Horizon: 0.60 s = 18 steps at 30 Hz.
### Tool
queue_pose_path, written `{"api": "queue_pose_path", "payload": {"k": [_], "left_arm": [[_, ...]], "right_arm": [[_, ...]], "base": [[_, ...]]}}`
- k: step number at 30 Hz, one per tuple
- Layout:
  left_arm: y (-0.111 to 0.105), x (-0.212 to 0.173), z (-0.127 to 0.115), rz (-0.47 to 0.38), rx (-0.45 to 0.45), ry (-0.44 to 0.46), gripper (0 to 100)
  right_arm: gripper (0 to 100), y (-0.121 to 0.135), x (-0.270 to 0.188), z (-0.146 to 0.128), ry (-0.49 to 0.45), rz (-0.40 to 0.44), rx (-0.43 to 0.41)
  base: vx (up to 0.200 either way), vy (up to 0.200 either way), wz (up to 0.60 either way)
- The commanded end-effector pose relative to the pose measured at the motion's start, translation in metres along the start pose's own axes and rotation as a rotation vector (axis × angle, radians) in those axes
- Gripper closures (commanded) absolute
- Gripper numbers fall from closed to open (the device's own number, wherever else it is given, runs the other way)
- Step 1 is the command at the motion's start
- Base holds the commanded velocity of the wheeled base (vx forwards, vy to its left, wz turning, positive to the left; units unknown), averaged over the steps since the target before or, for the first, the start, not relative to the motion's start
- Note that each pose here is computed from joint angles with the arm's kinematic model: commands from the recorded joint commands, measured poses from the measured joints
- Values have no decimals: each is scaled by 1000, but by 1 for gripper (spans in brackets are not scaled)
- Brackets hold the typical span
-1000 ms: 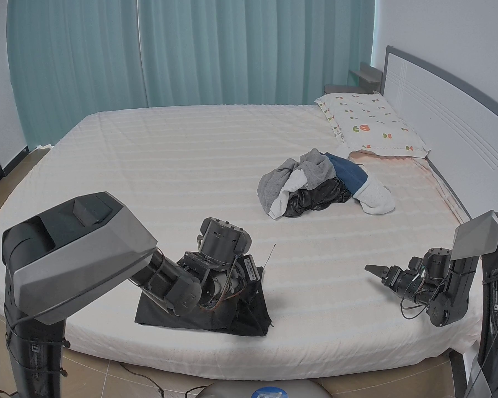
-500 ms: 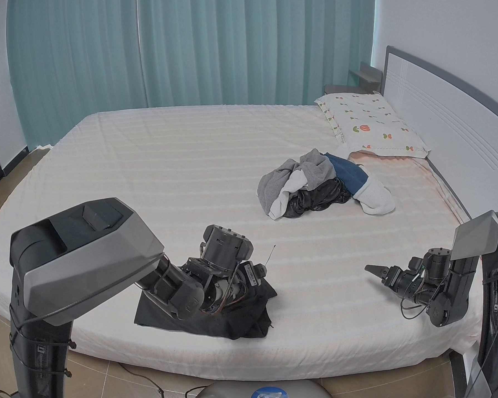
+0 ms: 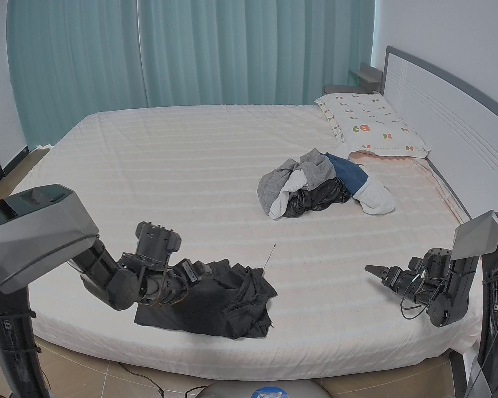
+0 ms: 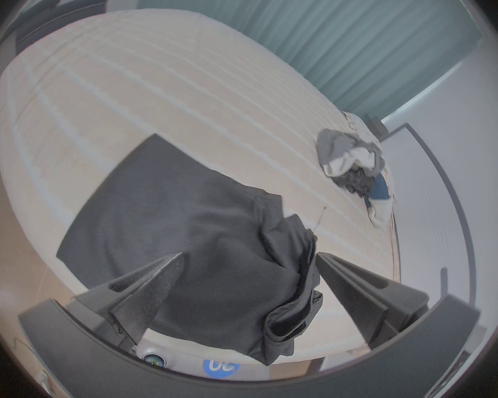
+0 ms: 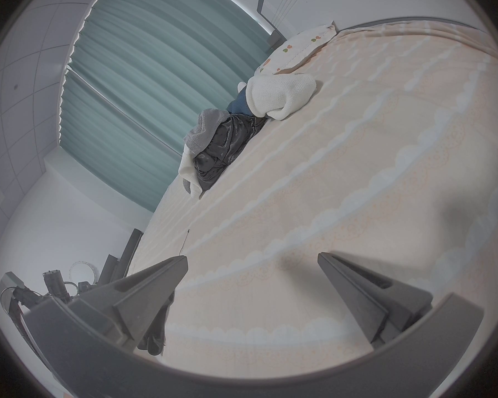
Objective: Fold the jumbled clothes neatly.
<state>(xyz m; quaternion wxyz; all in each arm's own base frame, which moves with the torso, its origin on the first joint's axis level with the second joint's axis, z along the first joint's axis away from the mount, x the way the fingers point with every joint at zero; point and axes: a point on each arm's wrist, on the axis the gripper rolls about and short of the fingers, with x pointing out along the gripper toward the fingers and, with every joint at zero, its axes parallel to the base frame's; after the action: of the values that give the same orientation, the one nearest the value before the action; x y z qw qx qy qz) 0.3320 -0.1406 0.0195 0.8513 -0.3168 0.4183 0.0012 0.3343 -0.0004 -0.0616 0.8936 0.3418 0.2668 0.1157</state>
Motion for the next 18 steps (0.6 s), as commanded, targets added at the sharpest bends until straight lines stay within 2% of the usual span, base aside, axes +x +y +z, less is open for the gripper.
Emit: {"api": "queue_pose_path", "payload": {"k": [1,3,5,7,11,18], "left_arm": [[32,-18,17,-10,-143,-9,0],[43,-19,21,-45,-214,3,0],[54,-22,25,-71,-250,0,0],[63,-27,37,-104,-273,-42,0],[76,-31,50,-111,-309,-54,0],[90,-17,52,-81,-328,-46,0]], "right_arm": [[0,0,-1,-2,7,-3,4],[0,0,-1,-2,7,-3,2],[0,1,-2,-2,9,-4,2],[0,5,-3,-6,20,-1,-10],[0,17,0,-14,6,-16,-52],[0,39,5,-25,-17,-44,-89]], "base": [[0,0,0],[0,0,0],[0,200,0],[0,200,0],[0,200,0],[0,200,0]]}}
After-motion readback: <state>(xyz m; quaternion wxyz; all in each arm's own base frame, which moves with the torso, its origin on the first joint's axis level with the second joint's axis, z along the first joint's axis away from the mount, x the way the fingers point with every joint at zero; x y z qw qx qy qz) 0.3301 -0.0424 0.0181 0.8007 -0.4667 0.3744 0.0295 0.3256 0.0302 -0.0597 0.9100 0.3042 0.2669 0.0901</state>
